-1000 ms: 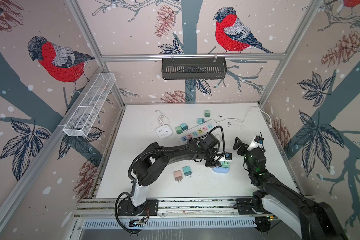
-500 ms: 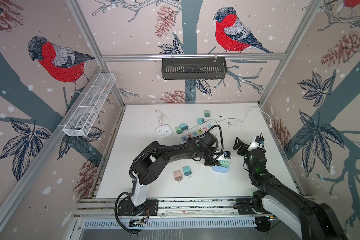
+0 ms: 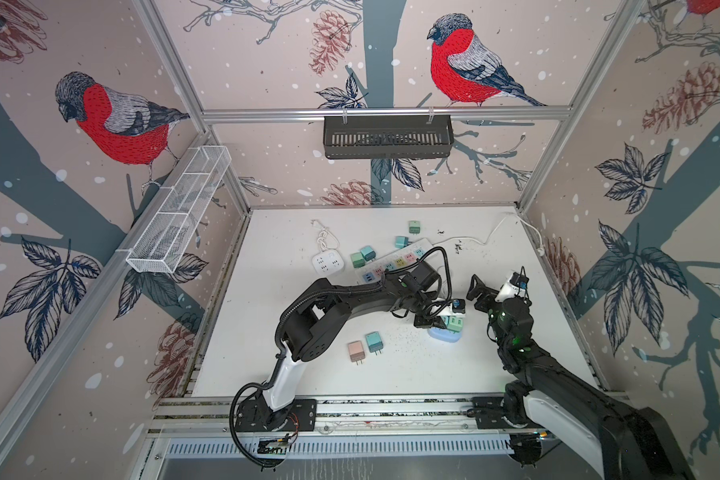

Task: Insert the plug
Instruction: 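Lower the teal plug into the blue socket beside the mint adapter, then open the left gripper and lift it away from the blue socket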

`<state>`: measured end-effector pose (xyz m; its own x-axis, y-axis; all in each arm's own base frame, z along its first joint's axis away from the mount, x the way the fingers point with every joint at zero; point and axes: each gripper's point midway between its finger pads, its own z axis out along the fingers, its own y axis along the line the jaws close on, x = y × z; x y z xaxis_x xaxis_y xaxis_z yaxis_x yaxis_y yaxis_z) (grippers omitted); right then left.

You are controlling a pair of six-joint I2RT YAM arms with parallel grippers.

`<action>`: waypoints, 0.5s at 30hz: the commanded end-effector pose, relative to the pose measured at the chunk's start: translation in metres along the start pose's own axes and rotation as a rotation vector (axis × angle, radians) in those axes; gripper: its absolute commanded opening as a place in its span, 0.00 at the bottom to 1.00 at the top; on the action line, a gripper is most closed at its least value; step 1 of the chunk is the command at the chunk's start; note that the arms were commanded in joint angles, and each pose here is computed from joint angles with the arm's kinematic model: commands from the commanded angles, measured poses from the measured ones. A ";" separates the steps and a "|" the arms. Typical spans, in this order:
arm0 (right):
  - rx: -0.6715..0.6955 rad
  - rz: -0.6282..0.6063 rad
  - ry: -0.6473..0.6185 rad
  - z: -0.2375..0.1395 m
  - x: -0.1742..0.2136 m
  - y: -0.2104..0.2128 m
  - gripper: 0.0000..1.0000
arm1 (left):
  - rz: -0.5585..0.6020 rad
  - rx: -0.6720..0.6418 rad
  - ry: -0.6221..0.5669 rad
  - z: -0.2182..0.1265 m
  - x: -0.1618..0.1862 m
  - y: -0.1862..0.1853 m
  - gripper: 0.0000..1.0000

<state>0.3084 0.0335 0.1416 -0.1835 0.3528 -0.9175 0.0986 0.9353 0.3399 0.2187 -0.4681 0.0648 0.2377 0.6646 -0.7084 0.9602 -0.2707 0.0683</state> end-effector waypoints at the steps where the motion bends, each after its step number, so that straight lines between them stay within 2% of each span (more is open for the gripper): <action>1: 0.002 0.011 -0.027 -0.001 -0.006 0.000 1.00 | -0.057 0.021 0.145 0.007 0.037 -0.008 0.00; 6: 0.029 0.034 -0.035 -0.001 -0.007 -0.007 1.00 | -0.097 -0.029 0.140 0.009 0.031 0.006 0.00; 9: 0.089 0.098 -0.042 -0.002 -0.008 -0.024 1.00 | -0.112 -0.043 0.130 0.011 0.028 0.011 0.00; 10: 0.110 0.123 -0.045 -0.002 -0.009 -0.032 1.00 | -0.116 -0.051 0.121 0.011 0.026 0.014 0.03; 15: 0.165 0.190 -0.060 -0.008 -0.009 -0.052 1.00 | -0.121 -0.084 0.059 0.005 0.011 0.018 0.43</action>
<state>0.3005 -0.0116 0.1368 -0.1052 0.4727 -0.8749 0.2553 0.8631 0.4357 0.2316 -0.4801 0.0649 0.1703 0.6775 -0.7156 0.9796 -0.1950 0.0485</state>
